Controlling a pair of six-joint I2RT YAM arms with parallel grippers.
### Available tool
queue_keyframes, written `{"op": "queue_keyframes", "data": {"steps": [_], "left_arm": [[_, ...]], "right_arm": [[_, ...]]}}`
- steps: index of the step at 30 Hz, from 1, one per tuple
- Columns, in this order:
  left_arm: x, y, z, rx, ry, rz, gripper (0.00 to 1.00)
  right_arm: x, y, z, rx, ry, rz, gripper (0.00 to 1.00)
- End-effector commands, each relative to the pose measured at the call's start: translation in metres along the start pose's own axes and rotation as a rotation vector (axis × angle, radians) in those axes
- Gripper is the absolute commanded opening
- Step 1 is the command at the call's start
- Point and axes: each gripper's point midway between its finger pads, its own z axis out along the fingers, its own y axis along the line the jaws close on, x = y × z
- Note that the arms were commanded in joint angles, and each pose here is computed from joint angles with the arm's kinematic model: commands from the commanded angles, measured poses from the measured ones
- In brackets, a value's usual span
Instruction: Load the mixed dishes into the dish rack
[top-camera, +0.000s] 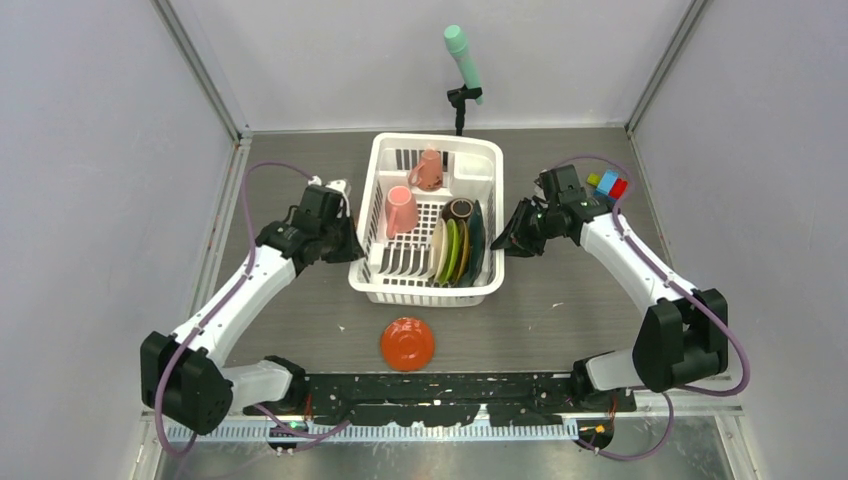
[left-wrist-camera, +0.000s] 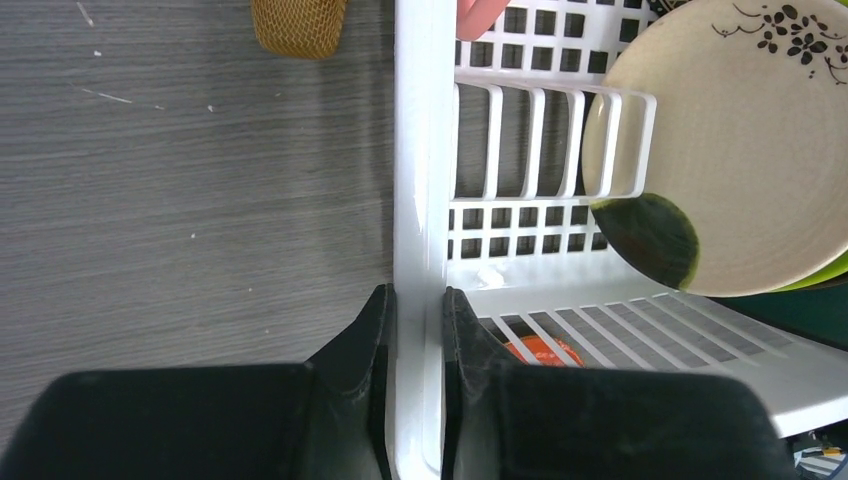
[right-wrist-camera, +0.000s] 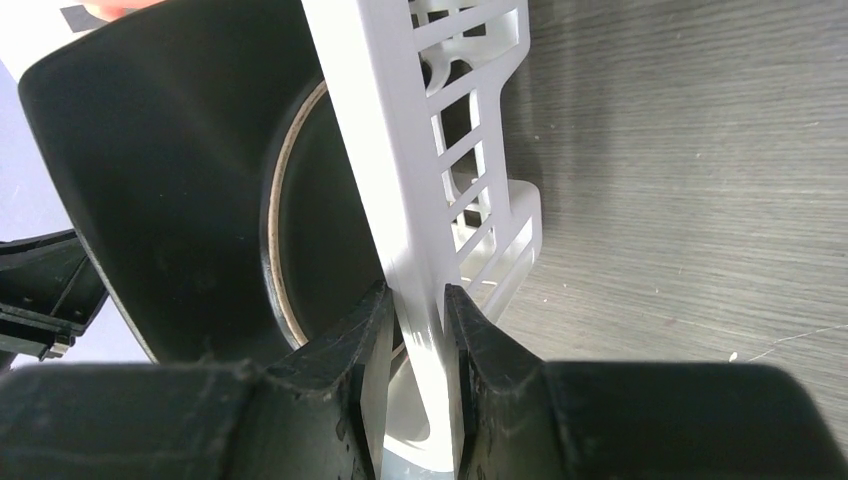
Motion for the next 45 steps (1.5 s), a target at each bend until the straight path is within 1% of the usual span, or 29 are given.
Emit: {"op": "queue_keyframes", "data": {"steps": [1,12,14,15,16,17,18,19,20,21,23,26,28,32,34,36,39,42,45], "left_arm": [[-0.027,0.001,0.017,-0.034,-0.052,0.016,0.00],[-0.043,-0.002,0.047,-0.058,-0.037,0.028,0.00],[-0.045,-0.003,0.047,-0.059,-0.042,0.031,0.01],[-0.047,-0.004,0.046,-0.053,-0.045,0.035,0.07],[-0.048,-0.005,0.043,-0.048,-0.047,0.036,0.17],[-0.049,-0.007,0.038,-0.039,-0.050,0.039,0.34],[-0.050,-0.010,0.032,-0.024,-0.049,0.045,0.50],[-0.049,-0.011,0.024,-0.015,-0.046,0.052,0.62],[-0.047,-0.011,0.016,-0.012,-0.043,0.057,0.69],[-0.045,-0.010,0.006,-0.012,-0.043,0.060,0.74],[-0.036,-0.006,-0.014,-0.017,-0.036,0.063,0.81],[-0.024,-0.003,-0.046,0.003,-0.049,0.058,0.83],[-0.008,-0.006,-0.064,0.043,-0.028,0.044,0.84],[0.032,-0.010,-0.083,0.135,0.028,-0.018,0.83],[0.050,-0.016,-0.084,0.189,0.044,-0.058,0.81],[0.067,-0.024,-0.079,0.228,0.051,-0.079,0.81],[0.090,-0.034,-0.070,0.232,0.069,-0.086,0.84],[0.111,-0.045,-0.057,0.224,0.083,-0.120,0.83],[0.129,-0.049,-0.039,0.204,0.104,-0.190,0.75]], "right_arm": [[-0.036,0.007,0.003,0.033,-0.118,-0.009,0.01],[-0.064,0.005,0.013,0.064,-0.134,0.001,0.01],[-0.068,0.006,0.008,0.064,-0.141,0.002,0.06],[-0.069,0.008,0.004,0.058,-0.150,0.001,0.18],[-0.069,0.008,0.001,0.060,-0.154,0.004,0.36],[-0.069,0.010,-0.006,0.053,-0.166,0.001,0.43],[-0.069,0.012,-0.014,0.042,-0.188,-0.005,0.55],[-0.067,0.011,-0.018,0.046,-0.191,-0.005,0.63],[-0.068,0.012,-0.027,0.045,-0.219,-0.012,0.68],[-0.064,0.009,-0.030,0.057,-0.218,-0.015,0.70],[-0.062,0.005,-0.043,0.078,-0.247,-0.027,0.74],[-0.054,0.002,-0.059,0.091,-0.272,-0.043,0.77],[-0.047,-0.001,-0.066,0.094,-0.281,-0.047,0.77],[-0.030,-0.006,-0.077,0.071,-0.289,-0.052,0.77],[-0.020,-0.008,-0.081,0.052,-0.290,-0.060,0.78],[-0.012,-0.010,-0.087,0.039,-0.302,-0.072,0.80],[-0.006,-0.014,-0.094,0.036,-0.322,-0.081,0.81],[-0.001,-0.015,-0.097,0.035,-0.313,-0.078,0.81],[0.002,-0.013,-0.100,0.023,-0.313,-0.075,0.80]]}}
